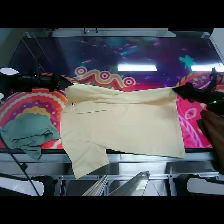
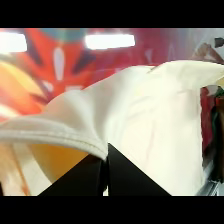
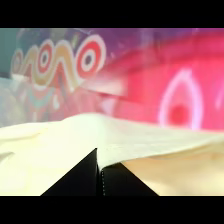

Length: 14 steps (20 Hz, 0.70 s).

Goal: Fold the shirts.

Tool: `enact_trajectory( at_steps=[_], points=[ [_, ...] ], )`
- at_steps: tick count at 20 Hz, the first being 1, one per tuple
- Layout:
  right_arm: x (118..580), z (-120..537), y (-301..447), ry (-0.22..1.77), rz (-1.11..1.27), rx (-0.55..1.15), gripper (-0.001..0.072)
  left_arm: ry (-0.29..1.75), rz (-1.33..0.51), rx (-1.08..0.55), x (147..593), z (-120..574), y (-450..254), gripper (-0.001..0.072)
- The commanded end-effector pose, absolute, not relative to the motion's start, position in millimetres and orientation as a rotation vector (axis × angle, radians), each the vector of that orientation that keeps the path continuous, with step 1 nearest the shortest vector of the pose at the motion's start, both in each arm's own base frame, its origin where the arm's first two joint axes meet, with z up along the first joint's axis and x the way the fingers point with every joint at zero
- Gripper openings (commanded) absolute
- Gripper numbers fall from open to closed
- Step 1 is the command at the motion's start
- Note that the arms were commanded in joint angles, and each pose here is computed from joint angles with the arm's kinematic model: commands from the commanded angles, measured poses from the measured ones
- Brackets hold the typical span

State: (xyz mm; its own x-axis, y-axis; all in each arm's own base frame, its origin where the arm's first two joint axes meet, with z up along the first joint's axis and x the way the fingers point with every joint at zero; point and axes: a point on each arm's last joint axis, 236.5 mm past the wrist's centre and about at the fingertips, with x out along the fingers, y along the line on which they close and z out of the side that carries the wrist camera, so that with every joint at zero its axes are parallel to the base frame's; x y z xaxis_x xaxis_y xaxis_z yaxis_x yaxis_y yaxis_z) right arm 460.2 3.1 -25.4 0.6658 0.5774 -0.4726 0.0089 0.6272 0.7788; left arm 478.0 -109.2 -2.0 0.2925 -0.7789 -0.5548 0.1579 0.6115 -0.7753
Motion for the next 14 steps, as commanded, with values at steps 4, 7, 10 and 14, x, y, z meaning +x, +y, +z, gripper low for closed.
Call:
enact_trajectory(
  at_steps=[4, 7, 10, 14],
  points=[
    [509.0, -74.4, -5.9, 0.773, 0.419, 0.934, 0.0013, 1.148, -0.667, -0.715, 517.3, -50.1, -80.6, 0.002],
    [514.3, -52.3, -23.5, 0.741, 0.452, 0.926, 0.0013, 1.146, -0.7, -0.703, 521.1, -40.9, -80.2, 0.0019],
    [493.6, -66.7, -50.2, 0.838, 0.414, 0.903, 0.0013, 1.147, -0.696, -0.697, 521.6, -41.6, -79.1, 0.0019],
    [465.9, -88.4, -54.2, 0.967, 0.419, 0.837, 0.0013, 1.193, -0.673, -0.687, 512.2, -56.9, -76.5, 0.0019]
  ],
)
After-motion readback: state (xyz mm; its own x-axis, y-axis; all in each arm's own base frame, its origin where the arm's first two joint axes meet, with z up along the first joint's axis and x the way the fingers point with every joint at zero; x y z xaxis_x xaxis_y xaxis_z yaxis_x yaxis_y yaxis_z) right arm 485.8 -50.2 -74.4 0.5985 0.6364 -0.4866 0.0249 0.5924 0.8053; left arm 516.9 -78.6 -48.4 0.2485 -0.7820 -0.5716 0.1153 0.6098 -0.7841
